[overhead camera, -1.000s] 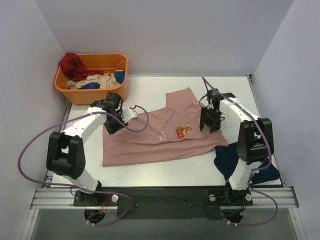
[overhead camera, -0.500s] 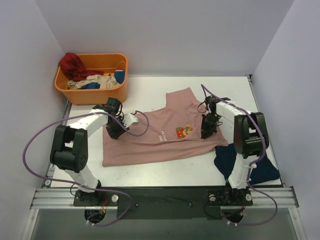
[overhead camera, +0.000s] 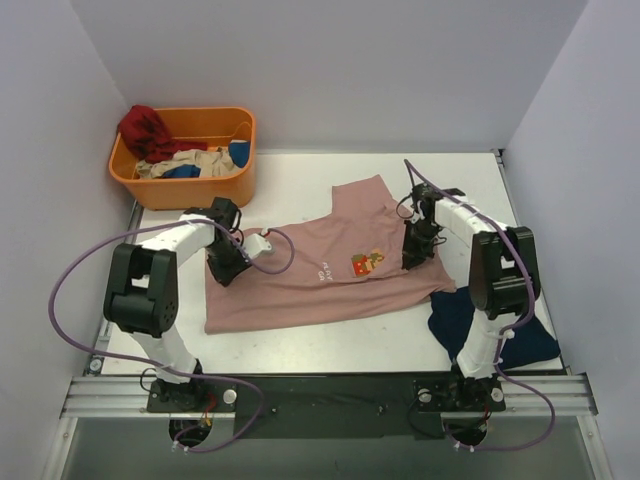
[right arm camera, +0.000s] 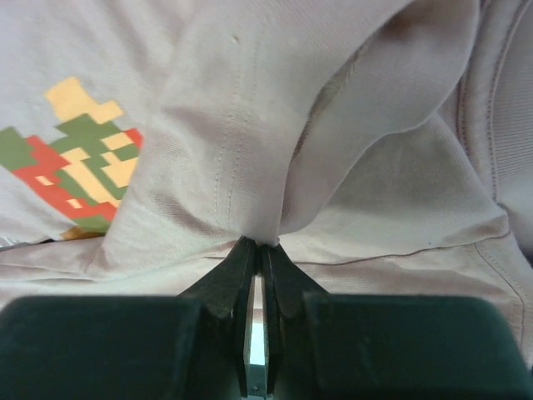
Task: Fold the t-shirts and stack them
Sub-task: Fold the flattened tshirt in 1/3 of the way
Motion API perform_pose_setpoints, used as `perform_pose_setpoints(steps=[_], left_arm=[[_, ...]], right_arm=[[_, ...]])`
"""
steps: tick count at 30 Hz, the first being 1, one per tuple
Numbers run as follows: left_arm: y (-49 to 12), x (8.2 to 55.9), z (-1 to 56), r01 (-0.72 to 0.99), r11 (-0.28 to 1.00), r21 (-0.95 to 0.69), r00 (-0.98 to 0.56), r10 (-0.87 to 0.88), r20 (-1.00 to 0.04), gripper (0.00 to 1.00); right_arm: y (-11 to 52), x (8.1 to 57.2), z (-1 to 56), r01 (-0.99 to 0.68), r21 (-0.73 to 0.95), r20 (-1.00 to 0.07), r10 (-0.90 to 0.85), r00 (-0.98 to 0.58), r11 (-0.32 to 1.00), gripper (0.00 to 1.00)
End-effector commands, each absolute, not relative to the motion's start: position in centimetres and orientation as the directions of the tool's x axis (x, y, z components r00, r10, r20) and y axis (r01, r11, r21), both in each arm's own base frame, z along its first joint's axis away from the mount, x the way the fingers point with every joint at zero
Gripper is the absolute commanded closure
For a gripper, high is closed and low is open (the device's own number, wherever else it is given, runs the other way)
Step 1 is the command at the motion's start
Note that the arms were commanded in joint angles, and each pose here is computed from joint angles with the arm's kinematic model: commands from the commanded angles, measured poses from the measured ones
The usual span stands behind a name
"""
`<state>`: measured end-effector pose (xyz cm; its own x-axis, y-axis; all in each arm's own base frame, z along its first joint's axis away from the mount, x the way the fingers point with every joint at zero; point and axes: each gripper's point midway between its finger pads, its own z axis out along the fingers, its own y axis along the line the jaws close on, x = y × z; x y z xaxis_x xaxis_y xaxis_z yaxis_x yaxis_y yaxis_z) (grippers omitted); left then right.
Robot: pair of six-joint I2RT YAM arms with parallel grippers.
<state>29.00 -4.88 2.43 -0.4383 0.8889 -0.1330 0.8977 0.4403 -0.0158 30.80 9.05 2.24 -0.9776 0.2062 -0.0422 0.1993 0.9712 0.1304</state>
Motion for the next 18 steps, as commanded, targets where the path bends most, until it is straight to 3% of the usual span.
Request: perform_pose_setpoints(steps=[1, 6, 9, 11, 14, 18], left_arm=[[-5.0, 28.5, 4.4, 0.912, 0.407, -0.044, -0.408, 0.896, -0.176, 0.67], [-5.1, 30.1, 3.8, 0.923, 0.384, 0.005, -0.375, 0.905, -0.202, 0.65], [-5.3, 30.0, 3.2, 0.925, 0.379, -0.026, -0.377, 0.907, -0.187, 0.69], [-4.8, 29.9, 2.7, 0.923, 0.384, -0.029, -0.384, 0.909, -0.16, 0.77], [-3.7, 28.8, 1.8, 0.924, 0.379, -0.04, -0.382, 0.919, -0.102, 1.0], [-2.4, 28.4, 2.5, 0.889, 0.458, -0.013, -0.459, 0.888, -0.032, 1.0]], right_arm=[[9.8, 31.7, 5.6, 0.155, 0.151, -0.105, 0.172, -0.98, 0.976, 1.0], [9.7, 32.1, 6.2, 0.147, 0.149, -0.124, 0.166, -0.978, 0.978, 1.0], [9.7, 32.2, 6.5, 0.146, 0.149, -0.128, 0.165, -0.978, 0.978, 1.0], [9.7, 32.3, 6.8, 0.144, 0.152, -0.138, 0.165, -0.977, 0.978, 1.0], [10.0, 32.8, 7.4, 0.134, 0.161, -0.159, 0.16, -0.974, 0.978, 1.0], [11.5, 34.4, 8.4, 0.078, 0.175, -0.206, 0.114, -0.972, 0.981, 1.0]])
